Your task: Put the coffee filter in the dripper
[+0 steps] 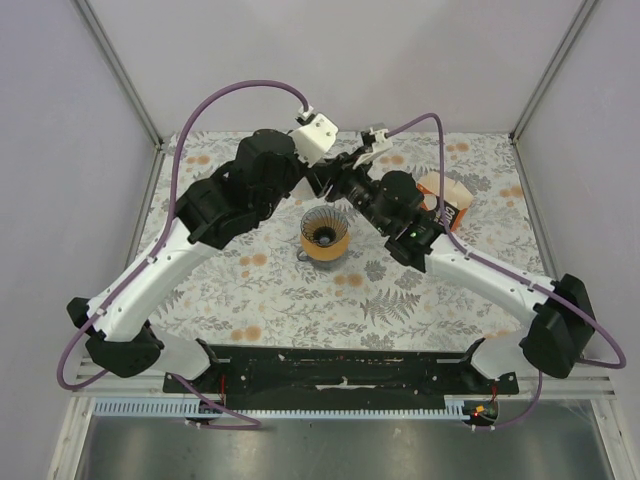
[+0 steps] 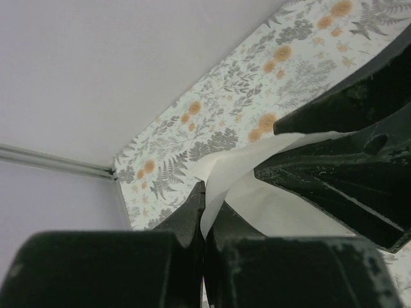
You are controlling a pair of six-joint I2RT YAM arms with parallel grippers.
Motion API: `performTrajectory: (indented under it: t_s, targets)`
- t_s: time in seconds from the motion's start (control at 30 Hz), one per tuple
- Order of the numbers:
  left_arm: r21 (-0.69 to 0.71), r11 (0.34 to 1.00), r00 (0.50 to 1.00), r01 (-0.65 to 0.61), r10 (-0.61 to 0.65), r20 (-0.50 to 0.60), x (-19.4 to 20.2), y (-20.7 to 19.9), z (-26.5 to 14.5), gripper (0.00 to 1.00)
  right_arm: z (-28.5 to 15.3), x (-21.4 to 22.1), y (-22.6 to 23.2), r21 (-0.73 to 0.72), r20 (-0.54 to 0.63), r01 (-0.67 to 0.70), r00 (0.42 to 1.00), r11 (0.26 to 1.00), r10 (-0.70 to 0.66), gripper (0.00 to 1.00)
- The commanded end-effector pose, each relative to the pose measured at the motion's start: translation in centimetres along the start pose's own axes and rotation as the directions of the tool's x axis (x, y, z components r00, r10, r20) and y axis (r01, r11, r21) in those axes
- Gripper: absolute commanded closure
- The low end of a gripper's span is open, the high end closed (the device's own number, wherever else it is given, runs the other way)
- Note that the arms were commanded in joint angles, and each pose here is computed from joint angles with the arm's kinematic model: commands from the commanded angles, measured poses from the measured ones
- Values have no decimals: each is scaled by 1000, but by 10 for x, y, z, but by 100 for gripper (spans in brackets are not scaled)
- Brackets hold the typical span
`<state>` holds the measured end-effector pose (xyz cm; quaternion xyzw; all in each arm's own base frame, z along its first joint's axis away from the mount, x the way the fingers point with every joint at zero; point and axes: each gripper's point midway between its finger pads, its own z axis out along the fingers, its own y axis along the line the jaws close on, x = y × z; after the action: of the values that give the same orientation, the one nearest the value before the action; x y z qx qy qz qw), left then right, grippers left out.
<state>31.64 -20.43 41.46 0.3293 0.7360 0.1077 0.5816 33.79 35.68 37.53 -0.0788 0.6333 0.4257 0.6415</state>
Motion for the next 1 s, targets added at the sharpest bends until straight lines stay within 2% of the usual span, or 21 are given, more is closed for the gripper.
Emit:
performTrajectory:
  t_s: [0.0, 0.17, 0.37, 0.5, 0.6, 0.7, 0.83, 0.97]
  targets:
    - [147, 985, 996, 89, -88, -16, 5, -23, -7, 98, -22, -33, 10, -31, 41, 102, 994, 994, -101, 53]
    - [217, 967, 991, 132, -123, -55, 10, -40, 2, 98, -31, -22, 3, -11, -23, 141, 990, 990, -141, 56]
    - [292, 930, 974, 224, -200, -111, 13, -49, 18, 98, -39, 5, -13, 36, -150, 164, 976, 986, -157, 75]
    - [302, 922, 965, 243, -200, -168, 29, -59, 33, 98, -49, 15, -28, 95, -210, 196, 962, 976, -173, 87]
    - [327, 913, 962, 244, -185, -203, 42, -72, 41, 98, -54, 23, -35, 110, -265, 218, 947, 970, -183, 100]
    - [368, 892, 955, 263, -187, -231, 49, -84, 43, 97, -58, 40, -43, 97, -356, 215, 919, 972, -168, 100]
    - [394, 873, 947, 289, -200, -252, 57, -89, 47, 86, -63, 64, -55, 77, -463, 162, 879, 984, -108, 100]
    - [418, 846, 931, 330, -218, -294, 70, -96, 52, 63, -61, 77, -56, 48, -534, 136, 841, 989, -90, 100]
